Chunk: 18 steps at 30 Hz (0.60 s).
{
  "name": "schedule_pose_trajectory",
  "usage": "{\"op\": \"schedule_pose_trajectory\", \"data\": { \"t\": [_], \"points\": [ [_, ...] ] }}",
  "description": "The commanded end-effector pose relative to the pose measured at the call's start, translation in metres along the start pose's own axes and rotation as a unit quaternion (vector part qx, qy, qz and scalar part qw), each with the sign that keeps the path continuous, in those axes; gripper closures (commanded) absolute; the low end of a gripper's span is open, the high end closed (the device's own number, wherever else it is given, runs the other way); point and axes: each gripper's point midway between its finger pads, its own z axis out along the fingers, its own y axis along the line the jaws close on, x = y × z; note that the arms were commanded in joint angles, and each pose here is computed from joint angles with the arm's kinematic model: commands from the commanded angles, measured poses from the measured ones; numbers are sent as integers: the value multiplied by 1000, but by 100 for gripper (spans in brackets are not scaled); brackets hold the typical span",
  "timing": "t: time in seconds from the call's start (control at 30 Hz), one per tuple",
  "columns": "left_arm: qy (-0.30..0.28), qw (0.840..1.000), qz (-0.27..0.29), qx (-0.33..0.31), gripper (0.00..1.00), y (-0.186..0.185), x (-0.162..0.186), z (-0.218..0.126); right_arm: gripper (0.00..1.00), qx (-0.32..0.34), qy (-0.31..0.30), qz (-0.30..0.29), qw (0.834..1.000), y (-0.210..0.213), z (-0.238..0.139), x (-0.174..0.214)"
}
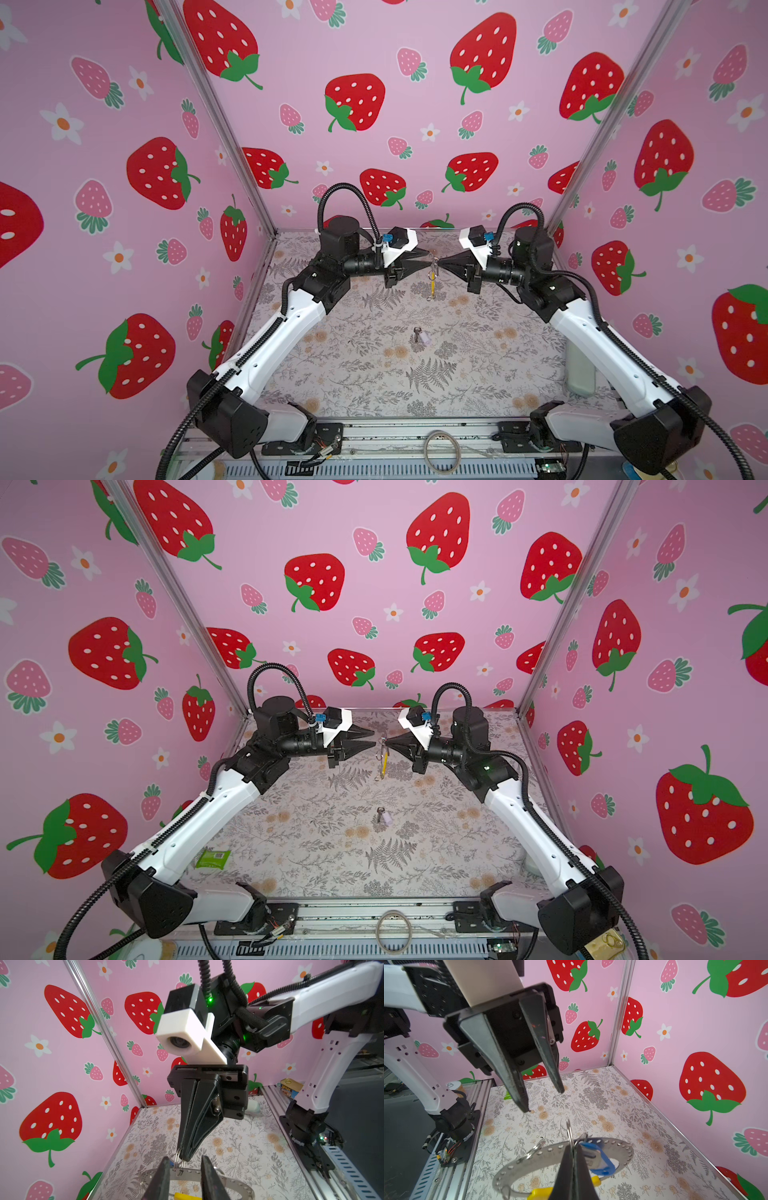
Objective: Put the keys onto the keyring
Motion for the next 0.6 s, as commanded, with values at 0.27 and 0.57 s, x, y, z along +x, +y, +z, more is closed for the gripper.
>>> {"op": "schedule_pose_trajectory", "data": {
  "t": [0.27,0.57],
  "points": [
    [96,995,10,12,71,-4,28,8,99,5,36,-31,999,4,7,-2],
    [115,993,17,8,71,-2,32,11,99,3,62,-45,997,8,16,4]
  ]
}}
